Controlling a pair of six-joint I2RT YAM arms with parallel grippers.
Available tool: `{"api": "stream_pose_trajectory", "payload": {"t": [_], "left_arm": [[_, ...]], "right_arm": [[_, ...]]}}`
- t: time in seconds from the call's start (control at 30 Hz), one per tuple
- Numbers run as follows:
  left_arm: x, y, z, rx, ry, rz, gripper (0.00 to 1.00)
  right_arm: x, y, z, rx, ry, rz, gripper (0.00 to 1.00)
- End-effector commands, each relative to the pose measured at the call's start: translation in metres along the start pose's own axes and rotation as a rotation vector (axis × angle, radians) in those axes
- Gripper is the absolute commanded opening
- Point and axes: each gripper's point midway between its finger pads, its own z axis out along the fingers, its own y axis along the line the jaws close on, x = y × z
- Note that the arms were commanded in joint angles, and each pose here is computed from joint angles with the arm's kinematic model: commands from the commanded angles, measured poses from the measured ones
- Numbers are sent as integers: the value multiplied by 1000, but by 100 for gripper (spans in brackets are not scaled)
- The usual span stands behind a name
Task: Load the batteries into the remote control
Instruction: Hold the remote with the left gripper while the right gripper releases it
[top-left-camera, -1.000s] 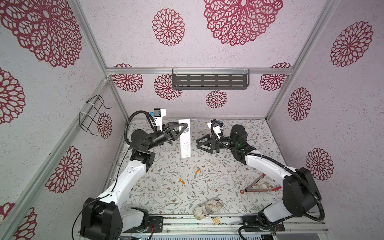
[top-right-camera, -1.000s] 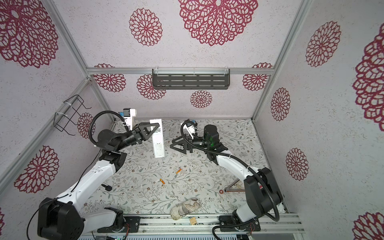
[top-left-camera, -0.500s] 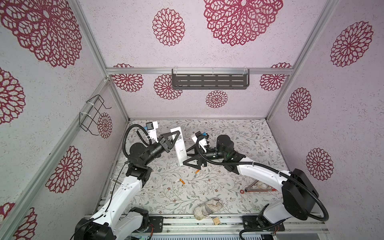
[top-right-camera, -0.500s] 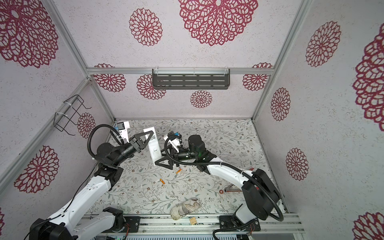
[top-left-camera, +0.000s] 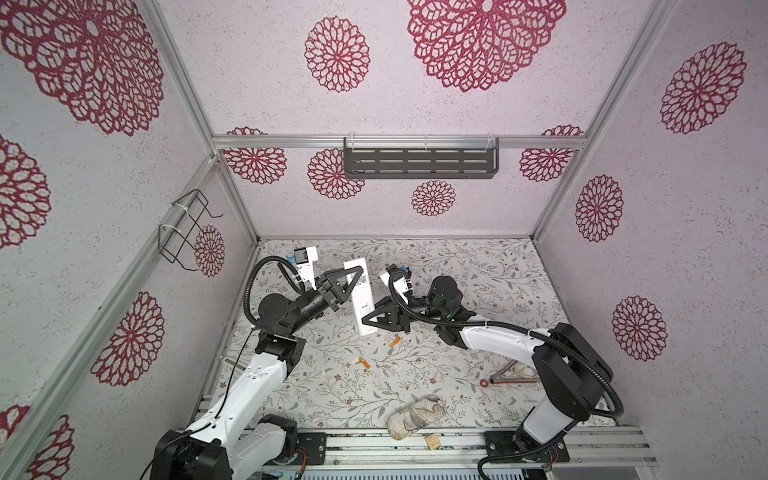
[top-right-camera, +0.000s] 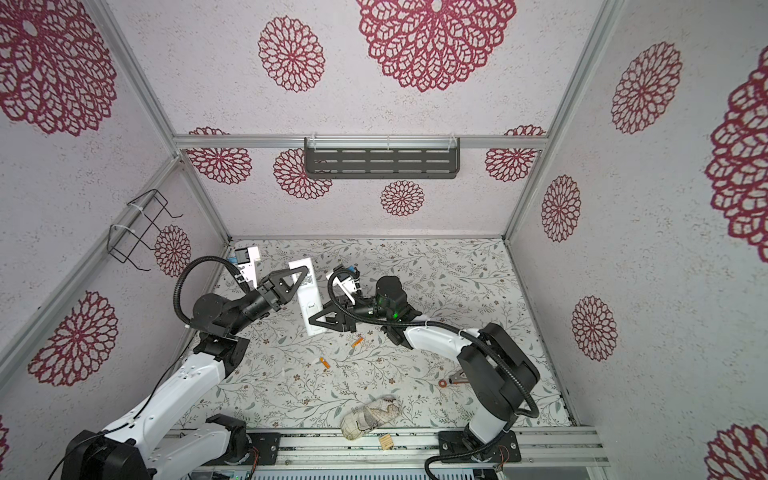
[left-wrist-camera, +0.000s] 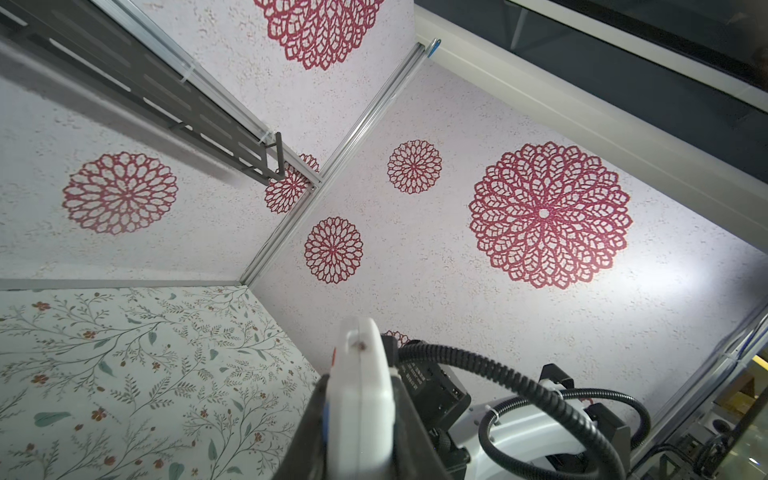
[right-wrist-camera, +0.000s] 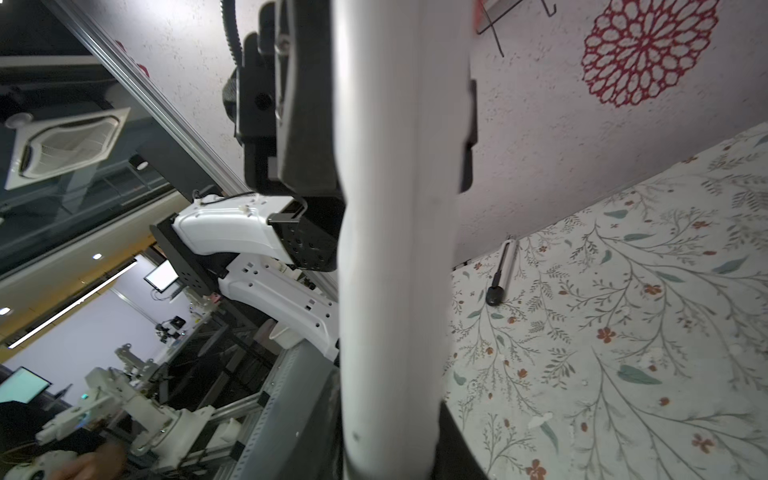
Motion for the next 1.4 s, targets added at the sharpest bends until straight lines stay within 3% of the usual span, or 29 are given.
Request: {"api": "stream_pose_trajectory", "payload": {"t": [0.0, 0.03, 0.17, 0.23, 0.33, 0.5, 0.83, 1.0, 1.27, 1.37], "left_arm": [[15, -10, -1, 57, 60, -12, 4], [18, -12, -1, 68, 76, -12, 14], [30, -11, -1, 70, 147, -10, 77], [36, -9, 0, 52, 186, 0, 88], [48, -3, 2, 1, 274, 18, 95], [59, 8, 1, -113, 365, 38, 93], [74, 7, -1, -153, 589, -7, 89], [81, 4, 0, -126, 663, -28, 70], [81, -2, -3, -107, 690, -10, 30], [78, -4, -1, -100, 677, -7, 11]], "right_arm": [[-21, 20, 1, -76, -16, -4, 15], [-20, 21, 1, -90, -5, 16, 14], [-20, 28, -10, -141, 20, 99, 14], [-19, 32, -16, -162, 39, 139, 13], [-18, 39, -28, -180, 51, 167, 13], [-10, 46, -38, -188, 94, 184, 10], [4, 50, -43, -193, 127, 179, 11], [9, 49, -44, -196, 143, 180, 11], [13, 44, -44, -197, 153, 188, 11], [14, 44, -44, -198, 156, 188, 13]]}}
